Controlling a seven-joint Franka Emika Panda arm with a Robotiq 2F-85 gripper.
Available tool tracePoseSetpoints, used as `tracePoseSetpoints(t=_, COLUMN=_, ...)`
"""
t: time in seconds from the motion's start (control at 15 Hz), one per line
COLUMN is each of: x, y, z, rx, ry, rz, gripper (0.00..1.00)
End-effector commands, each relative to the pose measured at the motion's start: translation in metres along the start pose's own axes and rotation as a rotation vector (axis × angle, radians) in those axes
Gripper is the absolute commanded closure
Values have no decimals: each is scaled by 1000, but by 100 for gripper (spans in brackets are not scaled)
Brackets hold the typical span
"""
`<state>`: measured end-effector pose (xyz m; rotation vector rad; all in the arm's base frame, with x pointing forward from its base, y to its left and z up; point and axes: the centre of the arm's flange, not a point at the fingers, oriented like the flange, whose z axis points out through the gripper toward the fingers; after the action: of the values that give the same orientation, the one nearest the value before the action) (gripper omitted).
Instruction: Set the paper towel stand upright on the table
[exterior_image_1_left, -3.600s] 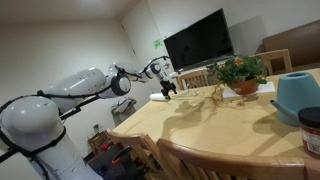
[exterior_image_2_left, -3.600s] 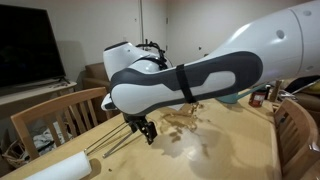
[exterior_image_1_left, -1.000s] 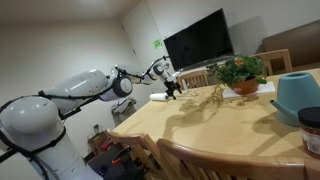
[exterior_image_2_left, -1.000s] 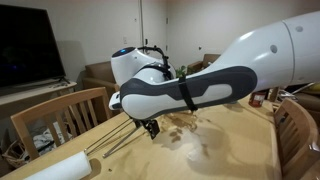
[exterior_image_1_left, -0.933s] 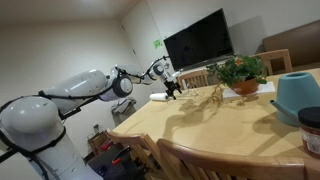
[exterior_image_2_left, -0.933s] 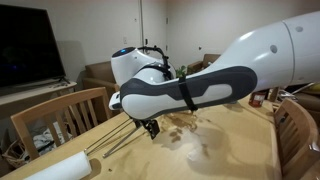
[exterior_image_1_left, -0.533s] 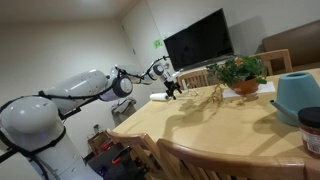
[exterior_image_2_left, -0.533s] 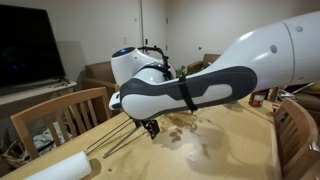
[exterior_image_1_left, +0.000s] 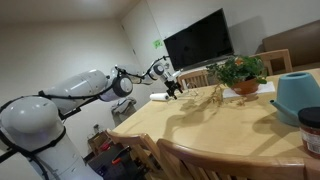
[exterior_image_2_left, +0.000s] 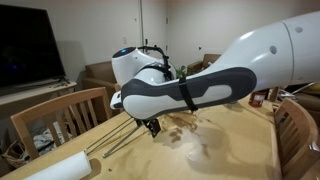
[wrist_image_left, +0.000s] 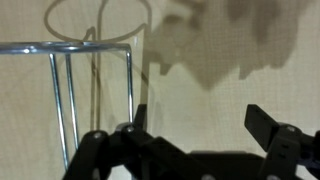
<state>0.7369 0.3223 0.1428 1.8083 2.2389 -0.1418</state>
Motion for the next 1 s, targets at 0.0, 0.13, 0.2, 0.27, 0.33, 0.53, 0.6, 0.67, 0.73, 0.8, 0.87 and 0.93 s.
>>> tracePoseSetpoints(t=0.0, x=0, y=21, z=7, rx=-17, ry=-25, rz=-16, gripper=0)
tracePoseSetpoints(t=0.13, x=-2, y=24, z=10, rx=-10, ry=-22, rz=-19, gripper=0)
tracePoseSetpoints(t=0.2, x=-3, y=25, z=11, rx=-4, ry=-21, rz=-19, gripper=0)
tracePoseSetpoints(t=0.27, x=-3, y=25, z=13, rx=1, ry=-19, rz=-15, gripper=0)
tracePoseSetpoints(t=0.33, x=-4, y=26, z=14, rx=5, ry=-18, rz=-15, gripper=0)
tracePoseSetpoints(t=0.53, x=-8, y=28, z=18, rx=14, ry=-18, rz=-12, gripper=0)
tracePoseSetpoints(t=0.6, x=-10, y=29, z=20, rx=18, ry=-17, rz=-12, gripper=0)
tracePoseSetpoints(t=0.67, x=-13, y=29, z=22, rx=21, ry=-16, rz=-13, gripper=0)
tracePoseSetpoints(t=0.73, x=-14, y=30, z=23, rx=25, ry=-14, rz=-13, gripper=0)
tracePoseSetpoints(t=0.8, x=-16, y=30, z=23, rx=29, ry=-10, rz=-22, gripper=0)
tracePoseSetpoints(t=0.87, x=-18, y=29, z=23, rx=35, ry=-6, rz=-30, gripper=0)
tracePoseSetpoints(t=0.93, x=-20, y=0, z=16, rx=23, ry=-13, rz=-3, gripper=0)
